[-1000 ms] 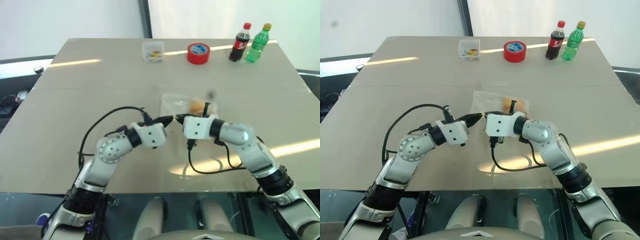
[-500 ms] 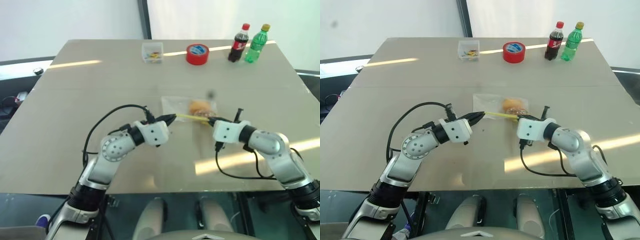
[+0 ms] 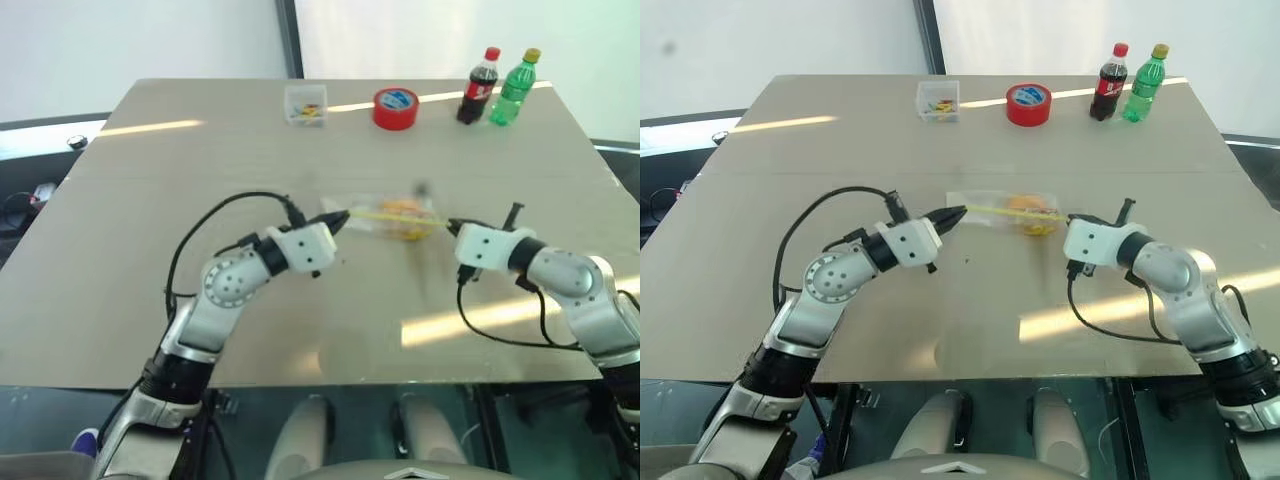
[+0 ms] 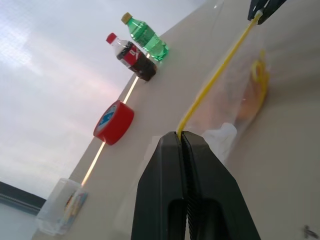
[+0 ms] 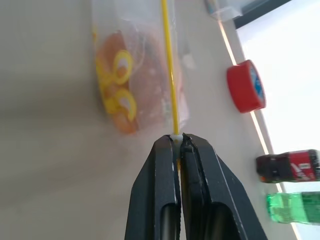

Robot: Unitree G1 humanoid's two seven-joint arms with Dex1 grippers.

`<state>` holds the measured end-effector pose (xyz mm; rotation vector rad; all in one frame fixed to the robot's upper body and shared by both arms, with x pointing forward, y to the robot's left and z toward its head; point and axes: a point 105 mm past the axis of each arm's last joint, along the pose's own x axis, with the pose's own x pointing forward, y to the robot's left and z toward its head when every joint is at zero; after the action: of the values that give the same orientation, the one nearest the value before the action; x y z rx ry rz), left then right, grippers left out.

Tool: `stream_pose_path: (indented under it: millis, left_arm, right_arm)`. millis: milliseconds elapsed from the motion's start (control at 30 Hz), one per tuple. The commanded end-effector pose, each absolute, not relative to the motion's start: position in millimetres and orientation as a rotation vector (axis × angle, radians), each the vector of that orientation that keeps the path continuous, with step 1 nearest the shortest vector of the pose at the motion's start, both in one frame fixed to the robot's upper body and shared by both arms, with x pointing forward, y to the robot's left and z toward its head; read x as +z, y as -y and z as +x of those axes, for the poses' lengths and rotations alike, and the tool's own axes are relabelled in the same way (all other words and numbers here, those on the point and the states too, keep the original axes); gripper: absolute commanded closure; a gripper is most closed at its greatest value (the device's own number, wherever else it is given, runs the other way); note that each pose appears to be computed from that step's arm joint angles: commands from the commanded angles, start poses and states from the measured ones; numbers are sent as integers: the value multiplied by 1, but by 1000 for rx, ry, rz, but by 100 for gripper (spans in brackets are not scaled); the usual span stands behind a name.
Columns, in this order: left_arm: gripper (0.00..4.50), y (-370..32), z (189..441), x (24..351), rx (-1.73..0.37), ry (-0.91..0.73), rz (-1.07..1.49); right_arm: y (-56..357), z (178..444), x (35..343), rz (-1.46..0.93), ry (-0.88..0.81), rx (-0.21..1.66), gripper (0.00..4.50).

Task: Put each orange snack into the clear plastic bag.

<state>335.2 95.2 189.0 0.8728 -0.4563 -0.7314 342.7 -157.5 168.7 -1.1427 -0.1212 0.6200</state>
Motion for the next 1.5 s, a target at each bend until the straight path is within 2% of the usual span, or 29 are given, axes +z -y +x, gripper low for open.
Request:
stream_pose_path:
  millis: [33,267,367,467,567,733,800,867,967,1000,1067,1167,1233,1367,1500]
  left_arm:
    - [450,-138,366,239,-486,502,827]
    - [450,-148,406,253,-394,493,885]
    - [450,-144,409,266,-390,559,912]
    - [450,-137,399,266,-450,611,926]
    - [450,-130,372,230,-615,577,946]
    - [450,-118,334,157,-843,372,910]
    - [450,-116,323,142,-924,294,861]
    - [450,-116,319,141,-942,260,815]
    - [362,-125,312,141,-961,186,728]
    - [304,-128,311,141,-963,163,688]
    - [239,-138,305,143,-967,113,608]
    - [126,-155,292,148,-970,48,451]
    - [21,-167,284,149,-961,0,374]
    - [9,-196,272,156,-883,-93,284]
    - [9,-210,269,169,-837,-106,270]
  right_arm:
    - [197,363,216,-1197,157,395,449]
    - [198,388,244,-1238,255,261,449]
    - [200,391,258,-1245,310,200,449]
    - [194,381,254,-1197,336,251,449]
    - [172,348,214,-1065,284,467,449]
    - [153,311,155,-996,169,625,449]
    - [148,303,140,-958,112,687,449]
    - [146,299,134,-963,86,728,449]
    - [153,296,134,-889,41,733,354]
    - [157,295,133,-870,25,732,291]
    - [169,291,132,-833,-15,726,227]
    - [191,283,135,-750,-65,698,107]
    - [205,273,138,-682,-78,687,4]
    - [231,251,151,-549,-77,638,1]
    - [243,236,161,-481,-78,599,1]
